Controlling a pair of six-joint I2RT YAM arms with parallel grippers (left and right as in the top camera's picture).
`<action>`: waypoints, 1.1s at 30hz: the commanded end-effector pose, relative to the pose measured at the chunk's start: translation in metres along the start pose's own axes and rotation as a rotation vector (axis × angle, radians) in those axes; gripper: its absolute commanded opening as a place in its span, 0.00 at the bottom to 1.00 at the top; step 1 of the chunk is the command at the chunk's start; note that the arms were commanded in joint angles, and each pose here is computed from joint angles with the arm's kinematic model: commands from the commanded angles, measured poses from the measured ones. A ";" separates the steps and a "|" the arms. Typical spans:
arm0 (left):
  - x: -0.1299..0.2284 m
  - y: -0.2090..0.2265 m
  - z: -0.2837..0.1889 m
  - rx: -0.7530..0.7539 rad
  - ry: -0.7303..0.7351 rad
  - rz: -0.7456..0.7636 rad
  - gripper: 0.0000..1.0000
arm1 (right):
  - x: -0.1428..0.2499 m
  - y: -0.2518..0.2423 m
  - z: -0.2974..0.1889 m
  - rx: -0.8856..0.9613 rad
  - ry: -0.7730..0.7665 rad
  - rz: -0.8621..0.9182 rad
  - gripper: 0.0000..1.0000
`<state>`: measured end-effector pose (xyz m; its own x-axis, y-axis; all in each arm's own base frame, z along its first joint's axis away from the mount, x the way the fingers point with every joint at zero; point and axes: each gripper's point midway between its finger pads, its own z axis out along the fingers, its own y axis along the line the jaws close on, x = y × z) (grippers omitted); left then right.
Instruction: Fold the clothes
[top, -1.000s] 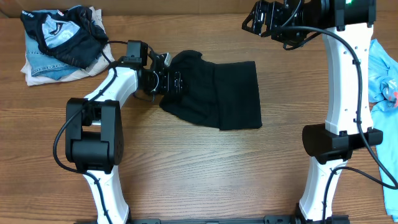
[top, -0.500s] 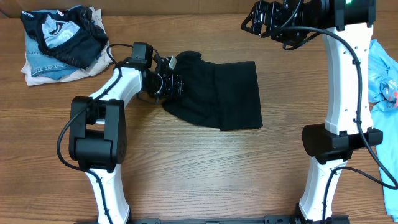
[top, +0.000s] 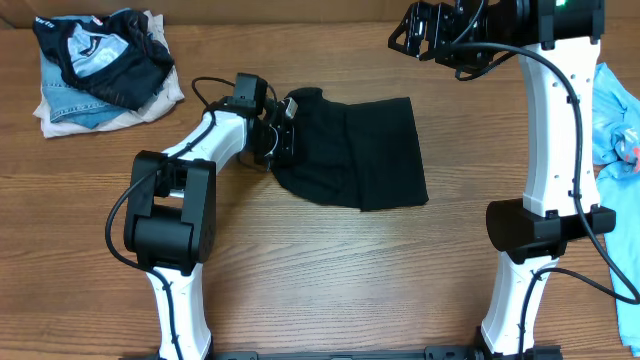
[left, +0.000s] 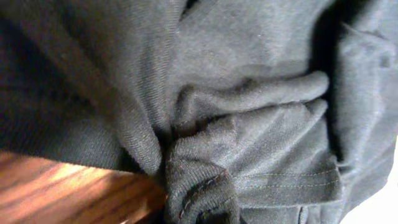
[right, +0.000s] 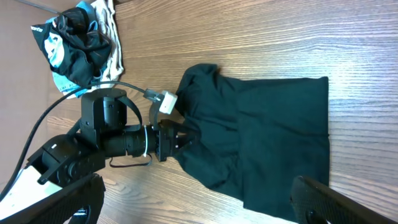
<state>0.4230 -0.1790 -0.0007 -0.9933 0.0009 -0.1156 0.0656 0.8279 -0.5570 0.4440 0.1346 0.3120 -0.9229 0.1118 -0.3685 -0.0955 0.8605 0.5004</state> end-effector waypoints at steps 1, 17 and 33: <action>0.038 0.090 0.008 -0.330 0.096 -0.129 0.04 | 0.001 0.008 -0.013 -0.012 -0.026 -0.028 1.00; 0.015 0.176 -0.128 -0.571 0.104 -0.319 0.04 | -0.002 -0.002 -0.014 0.047 -0.042 -0.029 1.00; -0.002 0.035 -0.144 -0.646 0.146 -0.131 0.04 | -0.005 -0.016 -0.015 0.127 -0.062 -0.027 1.00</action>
<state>0.4131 -0.0500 0.0913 -0.9920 -0.0964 0.0818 -0.0951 0.9953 0.0198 0.4502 0.1162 0.3048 -0.9108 0.1195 -0.3952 -0.0556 0.9129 0.4043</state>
